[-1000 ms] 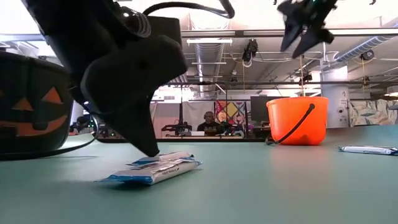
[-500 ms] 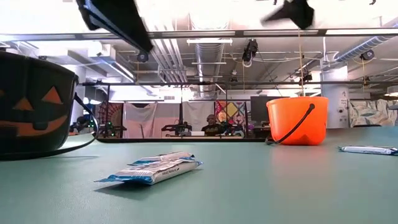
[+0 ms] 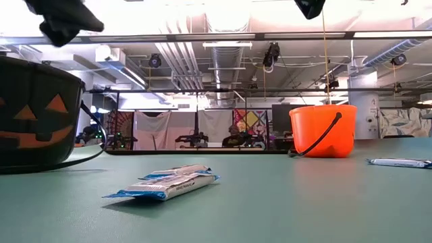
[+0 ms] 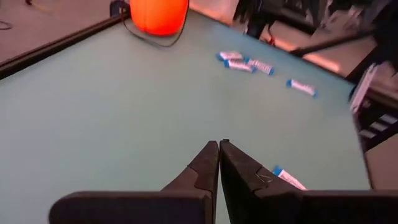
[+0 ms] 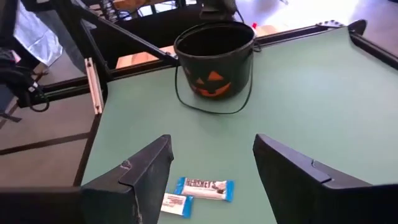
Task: Sort candy by brand, put in halloween buckets
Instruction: Put the white chocolate into the orange bucket
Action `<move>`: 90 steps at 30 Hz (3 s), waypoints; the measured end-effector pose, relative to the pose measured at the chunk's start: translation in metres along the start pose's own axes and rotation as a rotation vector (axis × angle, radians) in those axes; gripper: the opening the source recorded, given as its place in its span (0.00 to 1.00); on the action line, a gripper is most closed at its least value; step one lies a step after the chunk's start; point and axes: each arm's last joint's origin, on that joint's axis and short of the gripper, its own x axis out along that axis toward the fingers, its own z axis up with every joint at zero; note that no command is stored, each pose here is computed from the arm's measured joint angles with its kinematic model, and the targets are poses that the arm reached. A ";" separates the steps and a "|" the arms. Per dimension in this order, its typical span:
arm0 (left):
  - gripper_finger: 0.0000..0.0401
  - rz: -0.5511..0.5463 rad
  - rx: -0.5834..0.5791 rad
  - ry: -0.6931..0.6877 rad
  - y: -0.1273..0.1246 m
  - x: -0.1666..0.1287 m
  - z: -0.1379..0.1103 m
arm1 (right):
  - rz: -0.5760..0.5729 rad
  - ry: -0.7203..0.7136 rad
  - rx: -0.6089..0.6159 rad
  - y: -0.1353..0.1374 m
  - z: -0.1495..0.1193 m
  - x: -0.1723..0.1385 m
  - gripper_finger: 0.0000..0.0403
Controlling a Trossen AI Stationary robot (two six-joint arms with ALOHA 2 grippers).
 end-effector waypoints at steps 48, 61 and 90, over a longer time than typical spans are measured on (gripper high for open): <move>0.00 -0.425 0.010 -0.393 0.082 0.027 -0.079 | 0.009 0.030 -0.210 -0.001 0.002 0.042 0.52; 0.00 -0.399 0.028 -0.362 0.083 0.029 -0.082 | 0.008 0.031 -0.194 -0.001 0.002 0.042 0.52; 0.00 -0.398 0.025 -0.358 0.083 0.029 -0.082 | -0.058 -0.137 -0.929 -0.005 0.022 0.045 0.52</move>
